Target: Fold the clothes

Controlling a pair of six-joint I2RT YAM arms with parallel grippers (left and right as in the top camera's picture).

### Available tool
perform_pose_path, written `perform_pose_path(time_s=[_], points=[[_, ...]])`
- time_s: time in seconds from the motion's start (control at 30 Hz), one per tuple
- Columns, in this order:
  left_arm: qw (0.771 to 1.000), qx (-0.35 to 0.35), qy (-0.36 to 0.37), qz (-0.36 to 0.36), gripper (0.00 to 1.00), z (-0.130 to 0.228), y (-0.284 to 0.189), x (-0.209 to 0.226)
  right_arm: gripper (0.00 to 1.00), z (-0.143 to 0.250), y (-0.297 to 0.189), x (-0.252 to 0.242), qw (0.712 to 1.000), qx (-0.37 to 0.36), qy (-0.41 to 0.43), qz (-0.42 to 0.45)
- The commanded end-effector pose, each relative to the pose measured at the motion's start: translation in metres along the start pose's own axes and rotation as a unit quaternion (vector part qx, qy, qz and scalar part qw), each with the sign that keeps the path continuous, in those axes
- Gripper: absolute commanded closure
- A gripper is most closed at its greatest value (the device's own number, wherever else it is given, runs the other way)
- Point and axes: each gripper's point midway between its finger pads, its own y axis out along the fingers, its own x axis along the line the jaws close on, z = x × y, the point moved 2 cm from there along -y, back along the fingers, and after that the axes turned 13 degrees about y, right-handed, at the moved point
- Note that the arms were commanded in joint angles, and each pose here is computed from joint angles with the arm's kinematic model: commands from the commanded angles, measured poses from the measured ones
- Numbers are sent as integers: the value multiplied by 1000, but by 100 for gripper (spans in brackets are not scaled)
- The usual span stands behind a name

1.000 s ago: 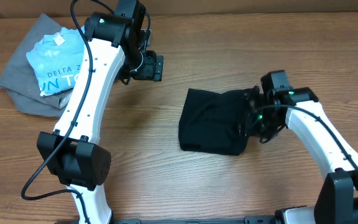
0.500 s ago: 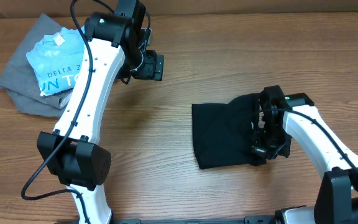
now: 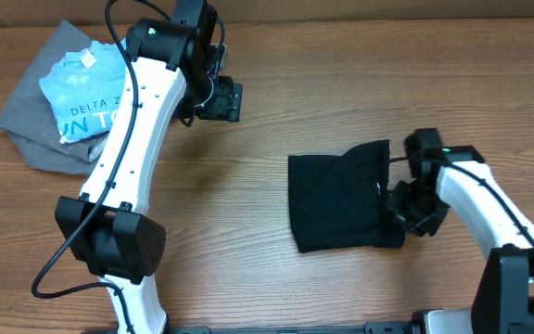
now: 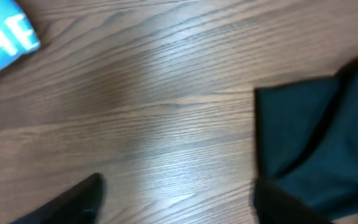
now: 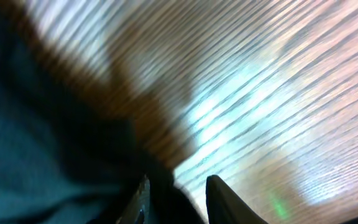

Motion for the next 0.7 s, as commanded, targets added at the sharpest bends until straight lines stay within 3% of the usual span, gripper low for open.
perform_pose_path(time_s=[0.0,0.17,0.37,0.47,0.53,0.67], points=[[995,-9,81,63,37,-2,0,-28,72,-7,-10,7,998,31,10,-56],[986,-3,135,99,58,-1,8,-57,72,-7,-27,15,988,73,13,-138],[979,34,165,111,80,7,37,-87,72,23,-71,40,946,103,-112,-288],[975,55,176,120,94,14,60,-101,81,36,-79,39,942,99,-133,-292],[972,68,180,136,96,18,76,-111,86,45,-76,39,943,102,-144,-282],[960,80,180,197,96,24,107,-135,85,52,-43,36,961,93,-138,-220]])
